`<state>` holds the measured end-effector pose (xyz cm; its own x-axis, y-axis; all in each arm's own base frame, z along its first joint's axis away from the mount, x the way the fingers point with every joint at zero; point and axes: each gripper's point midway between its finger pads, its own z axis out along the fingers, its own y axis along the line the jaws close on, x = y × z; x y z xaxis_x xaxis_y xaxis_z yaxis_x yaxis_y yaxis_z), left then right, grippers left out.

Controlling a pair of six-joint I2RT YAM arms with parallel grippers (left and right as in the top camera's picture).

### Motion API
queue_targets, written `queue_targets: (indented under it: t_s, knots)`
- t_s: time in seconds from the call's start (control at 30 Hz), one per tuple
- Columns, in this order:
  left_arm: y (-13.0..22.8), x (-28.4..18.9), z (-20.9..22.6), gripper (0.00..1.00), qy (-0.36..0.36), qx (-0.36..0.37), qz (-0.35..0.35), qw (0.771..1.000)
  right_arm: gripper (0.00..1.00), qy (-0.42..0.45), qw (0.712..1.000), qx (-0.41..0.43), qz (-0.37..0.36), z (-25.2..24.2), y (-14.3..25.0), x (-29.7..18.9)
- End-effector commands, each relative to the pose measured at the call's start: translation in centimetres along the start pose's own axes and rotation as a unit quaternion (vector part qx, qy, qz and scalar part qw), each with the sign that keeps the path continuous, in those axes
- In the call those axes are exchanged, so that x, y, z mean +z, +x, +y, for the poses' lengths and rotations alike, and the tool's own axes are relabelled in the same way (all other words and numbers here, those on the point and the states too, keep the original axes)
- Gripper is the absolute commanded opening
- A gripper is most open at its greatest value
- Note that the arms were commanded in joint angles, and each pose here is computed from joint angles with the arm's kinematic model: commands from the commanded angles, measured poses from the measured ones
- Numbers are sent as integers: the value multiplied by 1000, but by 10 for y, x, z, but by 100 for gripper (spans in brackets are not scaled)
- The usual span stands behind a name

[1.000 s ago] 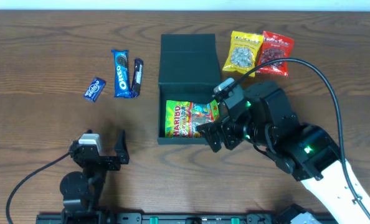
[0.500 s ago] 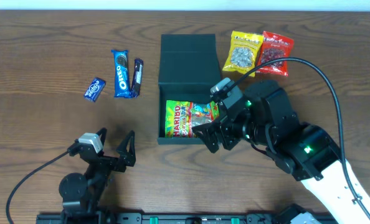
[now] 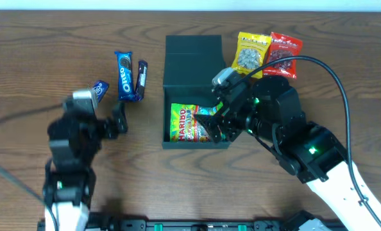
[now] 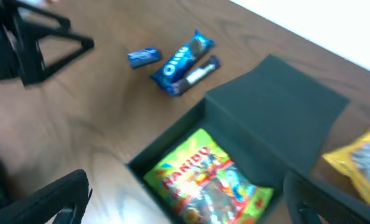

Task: Pack container
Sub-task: 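Reach left gripper to the blue Oreo pack and grasp it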

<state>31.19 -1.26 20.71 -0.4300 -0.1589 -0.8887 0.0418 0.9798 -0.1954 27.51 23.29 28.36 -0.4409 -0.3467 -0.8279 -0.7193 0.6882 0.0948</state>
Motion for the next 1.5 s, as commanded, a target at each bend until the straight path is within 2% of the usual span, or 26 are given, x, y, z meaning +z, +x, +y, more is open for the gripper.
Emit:
queue_targets:
  t_s: [0.0, 0.13, 0.3, 0.53, 0.67, 0.87, 1.2, 1.37, 1.4, 1.47]
  knots:
    - [-32, 17, 10, 95, -31, 41, 0, 999, 99, 50, 999, -15, -9, -18, -7, -3]
    - [-54, 55, 18, 95, -44, 55, 28, 997, 99, 55, 998, -41, -7, -20, -7, -3]
    - [-62, 104, 25, 95, -46, 67, 68, 994, 99, 55, 998, -41, -7, -20, -7, -3]
    - [-31, 174, 53, 95, -82, 57, 167, 981, 99, 58, 998, -39, 1, -21, -3, -3]
    - [-10, 196, 60, 95, -86, 54, 202, 974, 99, 57, 998, -37, 9, -21, 1, 0]
    - [17, 218, 53, 95, -47, 43, 224, 972, 99, 55, 997, -33, 32, -23, 11, 10]
    - [12, 226, 35, 95, 2, 31, 206, 978, 99, 54, 997, -31, 42, -24, 15, 15]
    - [38, 238, 40, 100, -1, 27, 232, 972, 99, 54, 997, -31, 43, -24, 16, 14]
    - [44, 242, 42, 92, -1, 26, 235, 972, 99, 54, 997, -31, 45, -24, 17, 14]
    - [52, 247, 44, 84, -3, 26, 240, 970, 99, 54, 997, -30, 49, -24, 19, 14]
